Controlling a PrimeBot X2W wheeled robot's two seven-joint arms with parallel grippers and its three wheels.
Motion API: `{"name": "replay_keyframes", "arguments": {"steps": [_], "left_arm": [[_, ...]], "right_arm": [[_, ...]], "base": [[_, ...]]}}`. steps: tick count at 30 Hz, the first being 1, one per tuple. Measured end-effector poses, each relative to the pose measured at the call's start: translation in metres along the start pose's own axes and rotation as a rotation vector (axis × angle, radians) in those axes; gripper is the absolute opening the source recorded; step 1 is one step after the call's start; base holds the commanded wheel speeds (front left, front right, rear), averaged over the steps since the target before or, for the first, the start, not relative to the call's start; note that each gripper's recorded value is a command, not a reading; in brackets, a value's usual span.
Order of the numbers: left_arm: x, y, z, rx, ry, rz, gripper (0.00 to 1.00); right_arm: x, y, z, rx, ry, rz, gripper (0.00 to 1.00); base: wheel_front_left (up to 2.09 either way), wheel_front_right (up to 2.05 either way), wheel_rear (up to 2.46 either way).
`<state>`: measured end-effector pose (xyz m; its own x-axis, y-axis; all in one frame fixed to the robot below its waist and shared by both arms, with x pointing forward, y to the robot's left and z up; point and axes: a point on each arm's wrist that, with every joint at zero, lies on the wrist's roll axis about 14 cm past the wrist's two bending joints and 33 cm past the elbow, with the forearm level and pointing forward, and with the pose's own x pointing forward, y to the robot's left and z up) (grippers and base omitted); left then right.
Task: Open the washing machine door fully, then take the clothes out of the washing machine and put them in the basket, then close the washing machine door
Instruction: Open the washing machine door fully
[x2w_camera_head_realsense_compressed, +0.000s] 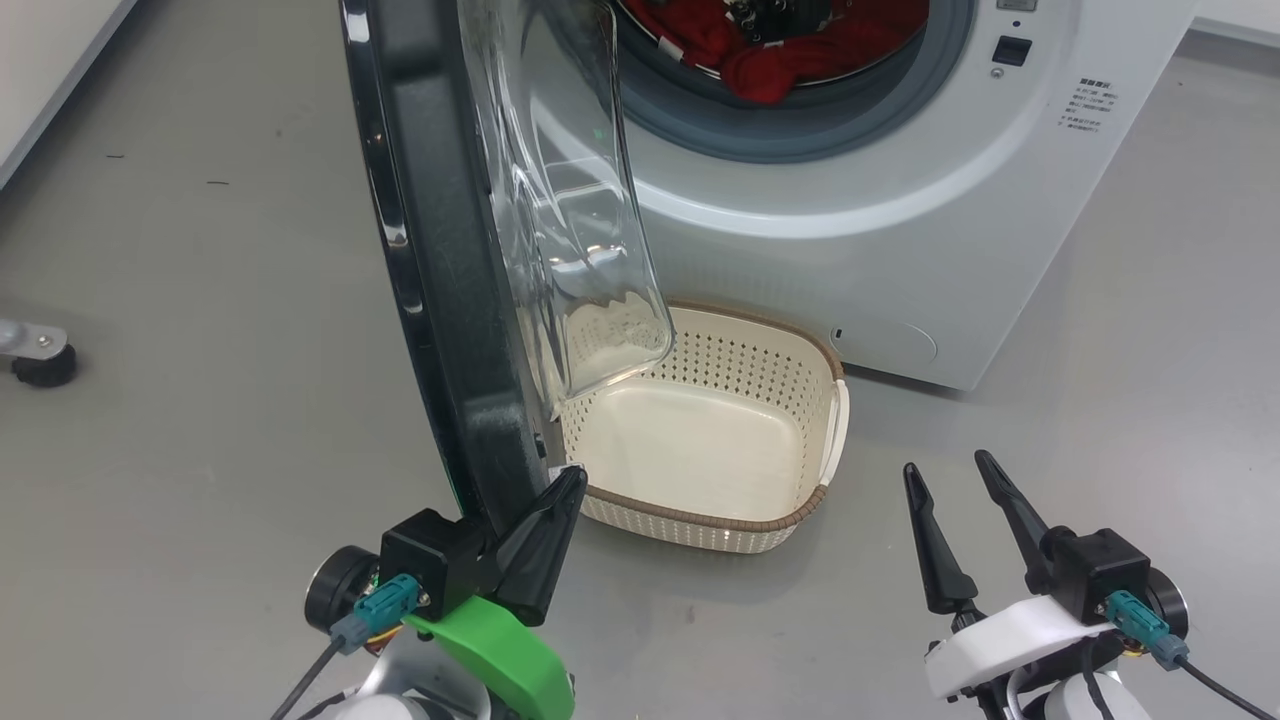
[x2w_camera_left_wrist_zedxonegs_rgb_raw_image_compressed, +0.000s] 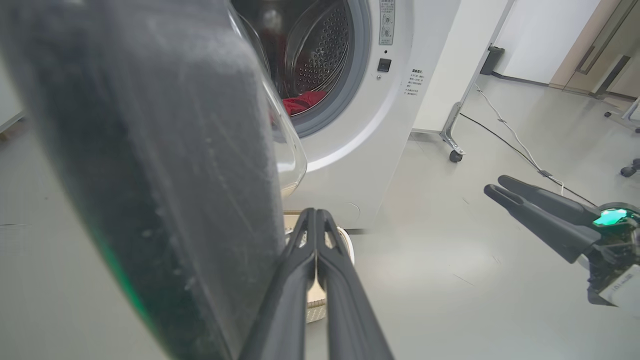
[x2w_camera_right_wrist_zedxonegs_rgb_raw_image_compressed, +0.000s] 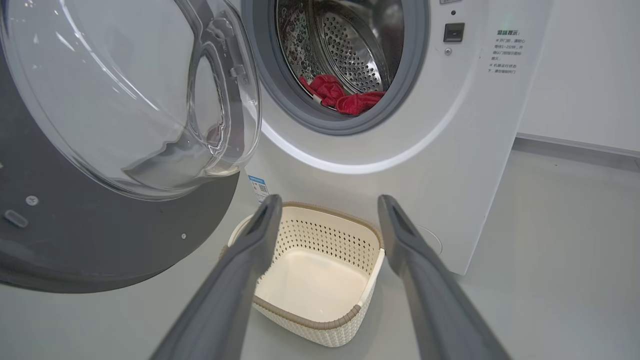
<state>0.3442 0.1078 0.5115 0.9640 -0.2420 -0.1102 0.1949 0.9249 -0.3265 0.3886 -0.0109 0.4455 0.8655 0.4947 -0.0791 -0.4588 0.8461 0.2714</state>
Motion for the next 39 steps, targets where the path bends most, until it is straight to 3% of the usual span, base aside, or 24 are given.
{"name": "replay_keyframes", "arguments": {"steps": [20,39], "left_arm": [[-0.007,0.036,0.011,-0.016,-0.07,0.148,0.0],[-0.041,0.11,0.028,-0.041,-0.157,0.394,0.0]], "right_arm": [[0.005,0.003,0.0,0.001,0.002,0.013,1.0],[0.007,0.021,0.0,-0.016,0.003,0.076,1.0]], "base": [[0.0,0.0,0.0],[0.0,0.0,0.0]]}}
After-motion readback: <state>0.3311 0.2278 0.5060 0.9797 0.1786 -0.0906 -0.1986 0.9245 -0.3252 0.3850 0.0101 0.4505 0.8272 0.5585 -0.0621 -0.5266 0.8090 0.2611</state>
